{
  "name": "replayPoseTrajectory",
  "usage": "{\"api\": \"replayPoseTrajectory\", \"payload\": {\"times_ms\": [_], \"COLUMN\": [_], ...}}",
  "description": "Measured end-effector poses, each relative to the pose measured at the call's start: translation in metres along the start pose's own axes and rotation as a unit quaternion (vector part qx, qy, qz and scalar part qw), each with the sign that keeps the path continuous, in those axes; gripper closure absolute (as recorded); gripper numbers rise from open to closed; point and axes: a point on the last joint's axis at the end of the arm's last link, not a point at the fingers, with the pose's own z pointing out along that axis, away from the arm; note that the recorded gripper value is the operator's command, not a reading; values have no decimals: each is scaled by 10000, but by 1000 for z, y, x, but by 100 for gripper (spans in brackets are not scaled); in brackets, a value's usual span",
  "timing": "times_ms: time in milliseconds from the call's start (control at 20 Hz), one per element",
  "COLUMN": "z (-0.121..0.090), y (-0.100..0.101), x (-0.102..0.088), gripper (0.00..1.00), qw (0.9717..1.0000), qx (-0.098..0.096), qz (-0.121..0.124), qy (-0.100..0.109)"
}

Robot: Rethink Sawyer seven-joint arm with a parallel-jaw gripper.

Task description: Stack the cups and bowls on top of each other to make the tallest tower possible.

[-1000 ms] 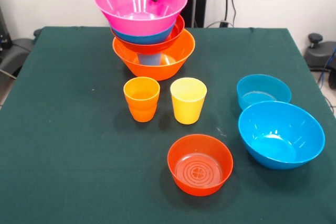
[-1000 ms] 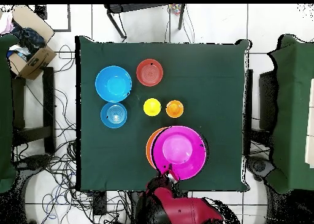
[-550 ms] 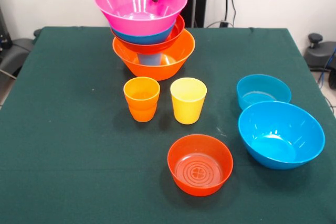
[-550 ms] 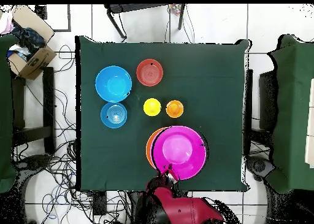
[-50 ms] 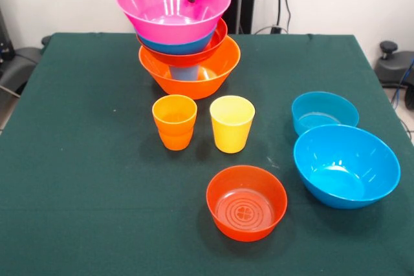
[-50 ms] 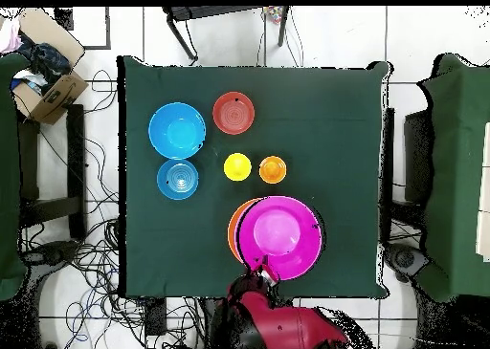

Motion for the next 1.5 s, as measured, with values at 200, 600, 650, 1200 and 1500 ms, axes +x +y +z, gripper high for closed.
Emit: {"api": "replayPoseTrajectory", "payload": {"times_ms": [200,600,650,1200,1500], "z": [-1,-8,-8,-16,-20], "y": [1,-2,-2,-7,-10], "x": [1,-1,-1,-2,-5], "gripper": [0,0,0,0,0], "qw": [10000,9998,9997,9996,9996], "qx": [-51,-81,-79,-40,13], "qz": [-9,-46,-48,-59,-73], "qy": [82,198,204,284,259]}}
